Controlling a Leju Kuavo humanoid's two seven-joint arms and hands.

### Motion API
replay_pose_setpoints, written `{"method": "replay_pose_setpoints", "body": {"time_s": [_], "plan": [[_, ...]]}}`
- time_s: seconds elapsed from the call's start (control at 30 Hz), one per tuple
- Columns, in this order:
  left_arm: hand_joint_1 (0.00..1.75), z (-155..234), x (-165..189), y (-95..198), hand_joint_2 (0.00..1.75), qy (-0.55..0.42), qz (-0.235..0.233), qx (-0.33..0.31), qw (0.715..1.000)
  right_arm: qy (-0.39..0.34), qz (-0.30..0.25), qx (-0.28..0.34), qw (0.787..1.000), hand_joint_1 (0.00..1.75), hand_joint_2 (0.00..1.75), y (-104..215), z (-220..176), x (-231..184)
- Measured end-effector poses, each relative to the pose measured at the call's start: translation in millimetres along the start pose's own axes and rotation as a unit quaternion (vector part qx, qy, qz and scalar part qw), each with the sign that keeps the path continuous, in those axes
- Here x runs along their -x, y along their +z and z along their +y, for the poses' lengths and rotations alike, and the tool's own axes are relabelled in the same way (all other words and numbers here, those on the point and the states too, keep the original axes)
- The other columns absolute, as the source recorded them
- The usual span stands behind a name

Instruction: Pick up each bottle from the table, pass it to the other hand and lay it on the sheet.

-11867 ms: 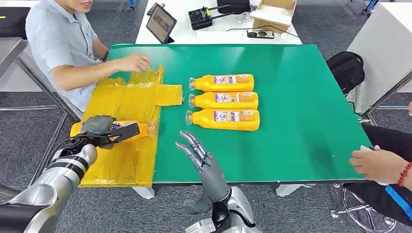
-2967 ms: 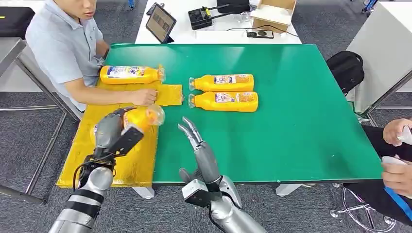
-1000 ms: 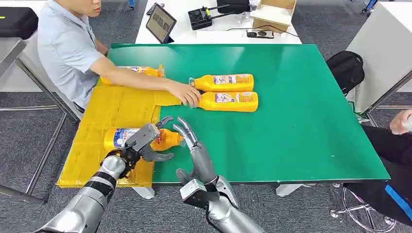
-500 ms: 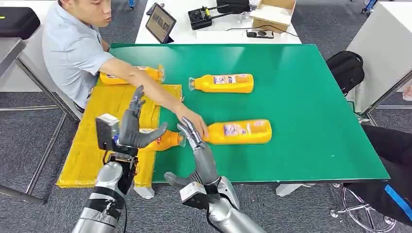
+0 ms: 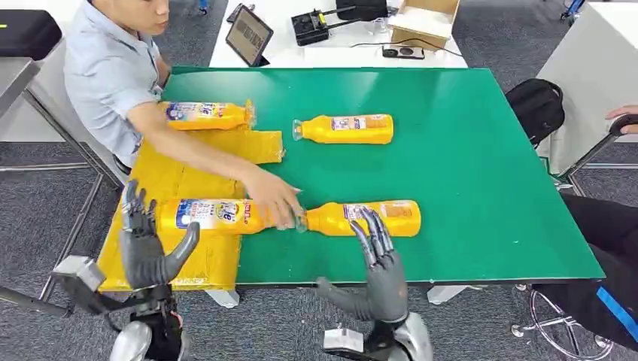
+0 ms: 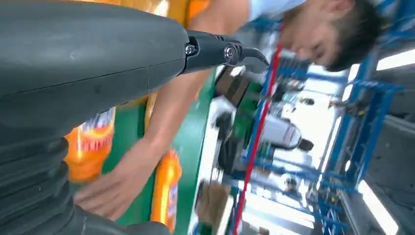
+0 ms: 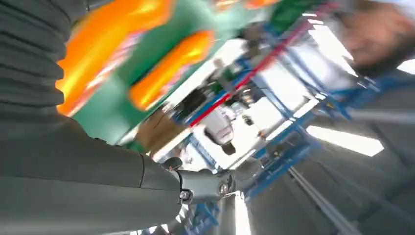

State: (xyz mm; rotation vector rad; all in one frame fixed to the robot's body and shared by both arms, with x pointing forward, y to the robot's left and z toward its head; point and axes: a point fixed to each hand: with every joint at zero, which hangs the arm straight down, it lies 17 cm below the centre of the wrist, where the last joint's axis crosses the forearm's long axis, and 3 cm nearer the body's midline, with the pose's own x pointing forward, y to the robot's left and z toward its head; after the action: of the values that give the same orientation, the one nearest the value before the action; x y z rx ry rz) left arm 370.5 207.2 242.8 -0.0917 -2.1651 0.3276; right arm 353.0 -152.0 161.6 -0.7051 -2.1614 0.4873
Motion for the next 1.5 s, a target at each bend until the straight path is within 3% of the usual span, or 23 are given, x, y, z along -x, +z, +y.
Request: {"method": "replay_pose_setpoints", "body": {"time_s": [0.23,0.47,0.6,0.8,1.5], "plan": [[0.0,8.0,-30.5,12.2,1.75,-0.053,-0.041,-0.001,0.998,0.13,0.093,-0.071,0.985,0.0,1.75,19.1,-15.7,86.6],[0.0,12.7,-46.5,9.5,1.75,-0.111,-0.079,-0.015,0.991,0.164,0.126,-0.1,0.973,0.0,1.75,17.3,-22.2,128.6],[0.0,12.4,-47.1,9.3,1.75,-0.112,-0.08,-0.015,0.99,0.166,0.134,-0.108,0.971,0.0,1.75,17.0,-22.1,140.2],[0.0,-2.0,-51.2,2.0,1.75,-0.105,-0.097,-0.001,0.99,0.106,0.138,-0.139,0.975,0.0,1.75,12.0,-3.6,159.4],[0.0,-44.7,-23.4,-10.4,1.75,-0.066,-0.074,0.058,0.993,0.119,0.171,-0.211,0.955,0.0,1.75,-14.1,35.8,208.9]]}}
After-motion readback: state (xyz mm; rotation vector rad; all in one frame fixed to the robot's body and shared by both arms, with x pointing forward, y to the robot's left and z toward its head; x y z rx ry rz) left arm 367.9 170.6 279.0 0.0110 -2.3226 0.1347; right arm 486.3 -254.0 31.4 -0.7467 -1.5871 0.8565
